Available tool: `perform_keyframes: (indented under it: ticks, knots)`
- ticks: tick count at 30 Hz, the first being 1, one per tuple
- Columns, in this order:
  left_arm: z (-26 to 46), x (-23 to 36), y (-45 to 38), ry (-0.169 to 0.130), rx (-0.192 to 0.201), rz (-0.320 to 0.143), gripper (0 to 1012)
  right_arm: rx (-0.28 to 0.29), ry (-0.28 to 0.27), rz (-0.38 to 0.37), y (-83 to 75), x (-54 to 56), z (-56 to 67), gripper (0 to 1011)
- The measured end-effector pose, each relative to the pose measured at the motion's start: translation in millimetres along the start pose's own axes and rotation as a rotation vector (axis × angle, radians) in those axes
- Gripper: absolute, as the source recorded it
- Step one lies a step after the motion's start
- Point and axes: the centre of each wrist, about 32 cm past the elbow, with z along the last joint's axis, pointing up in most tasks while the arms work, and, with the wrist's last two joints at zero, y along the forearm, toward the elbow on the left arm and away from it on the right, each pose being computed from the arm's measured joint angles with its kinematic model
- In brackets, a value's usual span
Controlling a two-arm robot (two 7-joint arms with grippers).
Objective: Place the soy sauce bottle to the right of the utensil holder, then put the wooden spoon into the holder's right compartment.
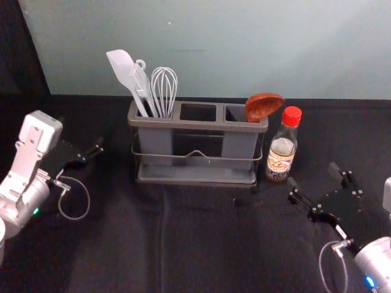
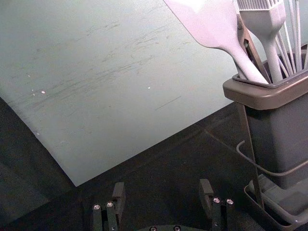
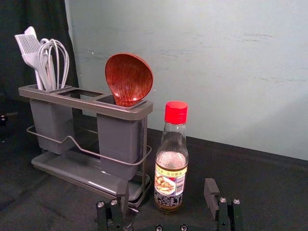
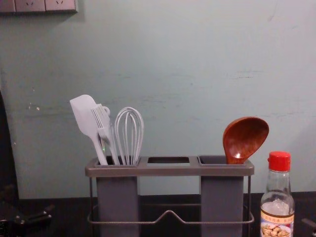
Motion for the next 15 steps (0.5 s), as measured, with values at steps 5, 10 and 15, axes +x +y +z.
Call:
perform_keyframes:
  ticks: [5,10,15]
  knots:
    - [0.0,0.0,0.0,0.000,0.000,0.000,1005,0.001,-0.001,0.000,-0.1,-0.2,0.1,1003]
    - [0.0,0.0,0.0,0.000,0.000,0.000,1005,0.002,-0.003,-0.001,-0.2,-0.4,0.2,1002]
    - [0.0,0.0,0.0,0.000,0.000,0.000,1005,0.002,-0.003,-0.003,-0.3,-0.4,0.2,1003]
